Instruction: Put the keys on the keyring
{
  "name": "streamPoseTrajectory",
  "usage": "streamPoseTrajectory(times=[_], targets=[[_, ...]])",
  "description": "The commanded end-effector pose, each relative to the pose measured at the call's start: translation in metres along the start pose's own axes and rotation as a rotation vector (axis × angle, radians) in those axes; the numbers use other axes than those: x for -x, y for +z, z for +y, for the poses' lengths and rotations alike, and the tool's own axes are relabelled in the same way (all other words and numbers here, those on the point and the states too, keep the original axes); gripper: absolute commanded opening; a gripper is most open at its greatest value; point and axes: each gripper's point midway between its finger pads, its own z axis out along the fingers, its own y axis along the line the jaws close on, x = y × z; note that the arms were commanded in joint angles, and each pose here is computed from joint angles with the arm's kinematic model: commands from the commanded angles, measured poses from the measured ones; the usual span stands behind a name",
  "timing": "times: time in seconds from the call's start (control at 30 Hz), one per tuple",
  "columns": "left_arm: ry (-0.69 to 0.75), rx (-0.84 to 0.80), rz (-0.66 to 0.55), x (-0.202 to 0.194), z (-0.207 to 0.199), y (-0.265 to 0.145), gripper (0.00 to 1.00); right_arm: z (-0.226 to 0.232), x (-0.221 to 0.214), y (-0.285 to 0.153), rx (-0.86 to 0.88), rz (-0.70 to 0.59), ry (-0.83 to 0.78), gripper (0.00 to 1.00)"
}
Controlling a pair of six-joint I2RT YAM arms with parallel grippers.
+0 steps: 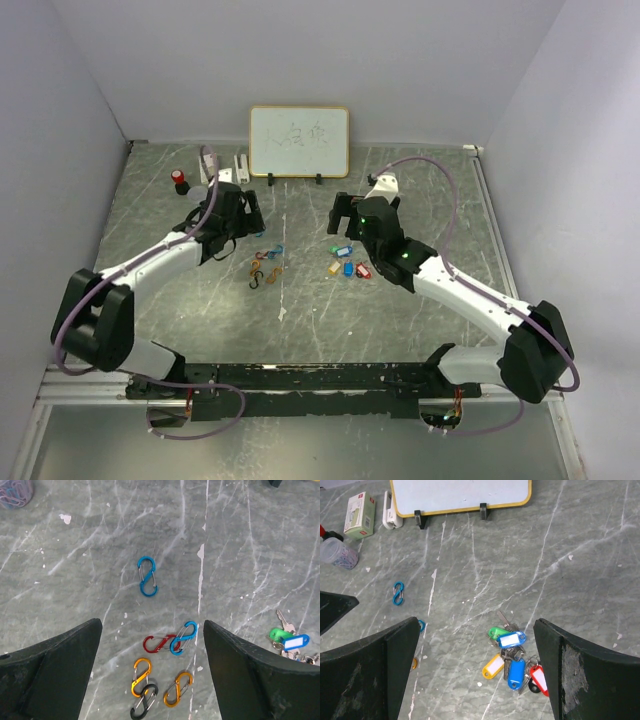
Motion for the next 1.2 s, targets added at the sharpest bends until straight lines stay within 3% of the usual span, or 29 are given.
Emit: streamPoseTrajectory(times=[0.0, 0.47, 1.17], targets=[[0.036, 0.019, -0.042, 0.008, -0.008, 0.014, 0.94, 0.001, 0.012, -0.004, -0.007, -0.031, 0.014, 1.00], [0.118, 0.105, 0.002, -0.016, -0.027, 0.068, 0.93, -0.010, 0.014, -0.004, -0.041, -0.050, -0.016, 1.00], [0.155, 0.160, 0.041, -0.038, -0.013, 0.101, 0.92, -0.020, 0.013, -0.002, -0.068, -0.052, -0.008, 1.00]])
